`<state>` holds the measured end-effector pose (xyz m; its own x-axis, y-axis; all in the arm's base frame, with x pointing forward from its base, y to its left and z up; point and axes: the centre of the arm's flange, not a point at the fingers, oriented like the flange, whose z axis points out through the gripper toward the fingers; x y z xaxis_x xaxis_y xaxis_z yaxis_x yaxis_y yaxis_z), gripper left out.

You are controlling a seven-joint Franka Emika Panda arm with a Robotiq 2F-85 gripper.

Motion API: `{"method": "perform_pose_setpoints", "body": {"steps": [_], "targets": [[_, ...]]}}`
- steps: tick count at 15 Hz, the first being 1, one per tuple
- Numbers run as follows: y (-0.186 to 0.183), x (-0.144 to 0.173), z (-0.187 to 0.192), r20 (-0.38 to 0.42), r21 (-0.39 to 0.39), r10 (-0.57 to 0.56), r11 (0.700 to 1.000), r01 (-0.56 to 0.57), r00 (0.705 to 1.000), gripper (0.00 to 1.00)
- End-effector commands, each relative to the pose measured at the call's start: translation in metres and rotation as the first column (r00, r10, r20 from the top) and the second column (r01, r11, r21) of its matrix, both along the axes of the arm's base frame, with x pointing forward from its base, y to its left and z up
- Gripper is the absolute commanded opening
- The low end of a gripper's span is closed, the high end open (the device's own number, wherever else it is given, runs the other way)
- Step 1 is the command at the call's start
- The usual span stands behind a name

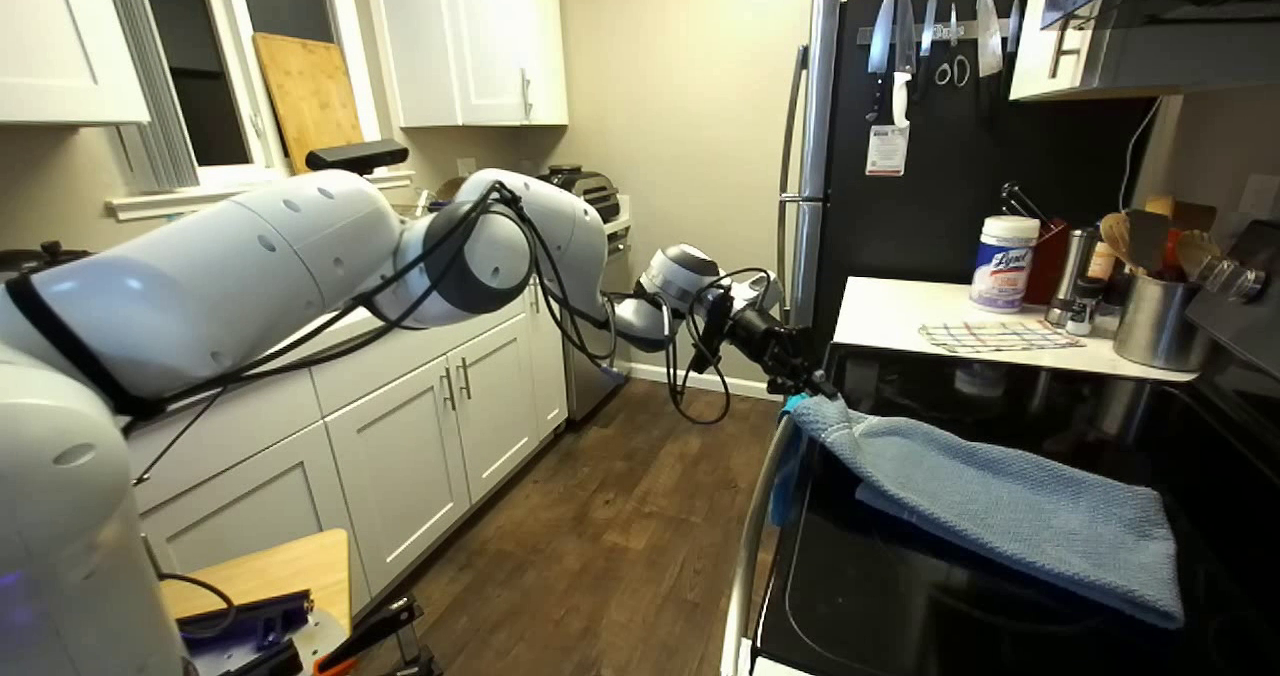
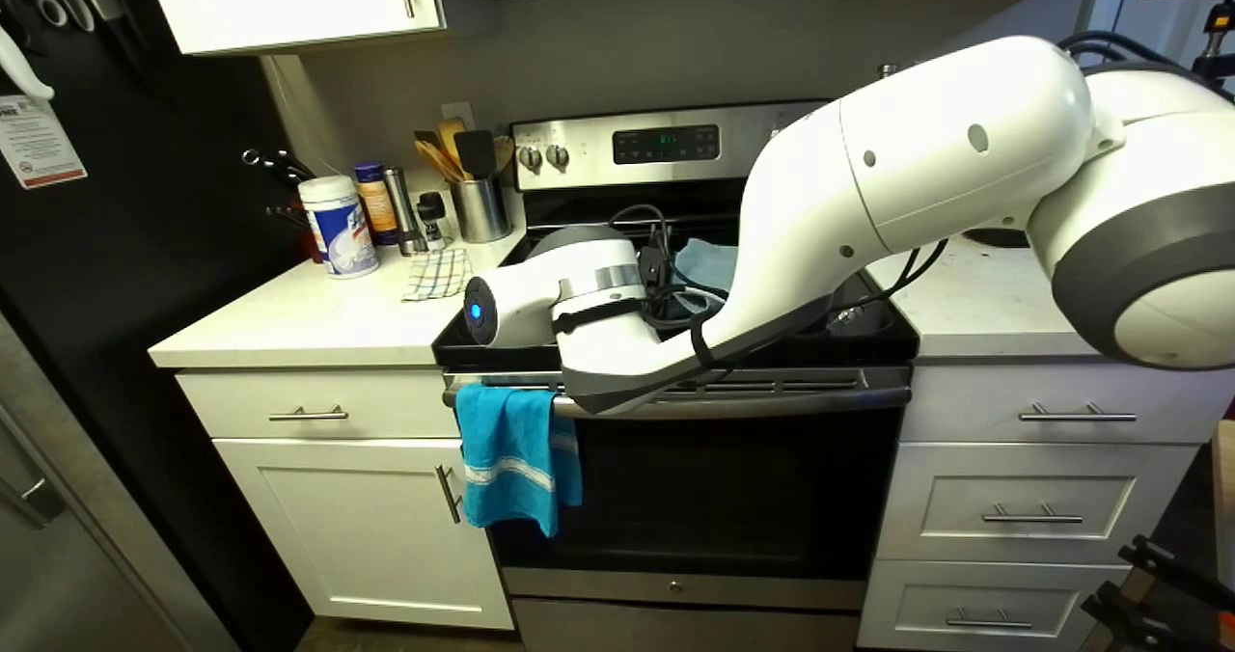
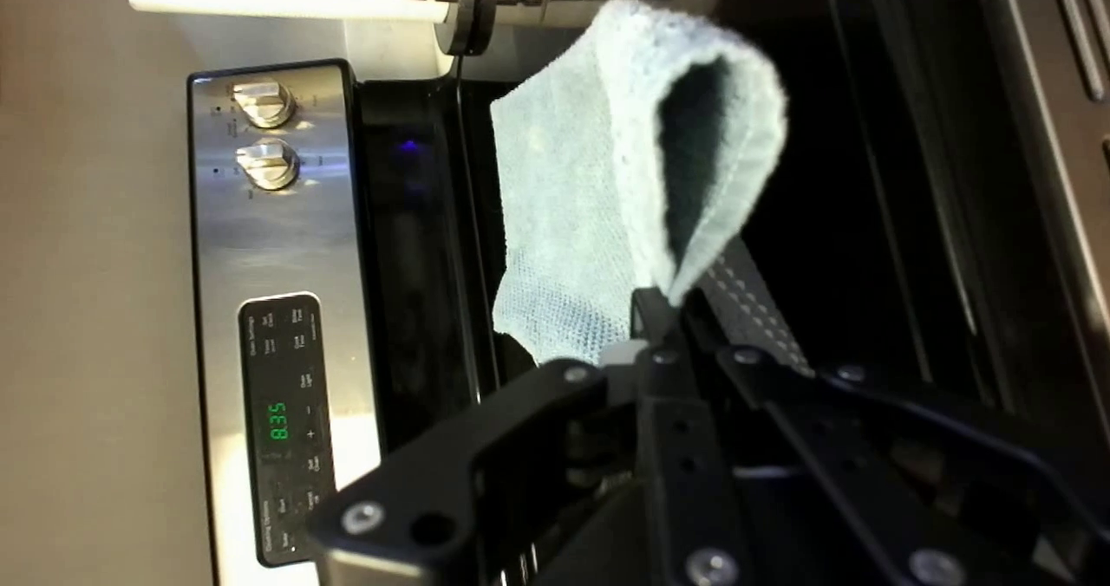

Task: Hang the pale towel on the oven

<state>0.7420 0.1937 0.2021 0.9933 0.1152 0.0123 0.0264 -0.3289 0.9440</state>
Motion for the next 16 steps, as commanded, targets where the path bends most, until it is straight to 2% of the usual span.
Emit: {"method": "perform_pose_setpoints", "body": {"steps": [1,7,12,16], "targets": [[-0.012,-0.015,0.025,0.030,-0.015,0.003,1.000,-0.003,1.000,0.01],[-0.042,-0.019,0.088,0.122,-0.048,-0.045,0.998,0.051,0.991,0.01],[-0.066,-0.021,0.149,0.220,-0.106,-0.098,0.987,0.123,0.971,0.01],[-0.073,-0.027,0.182,0.280,-0.156,-0.122,0.973,0.170,0.952,0.01]]}}
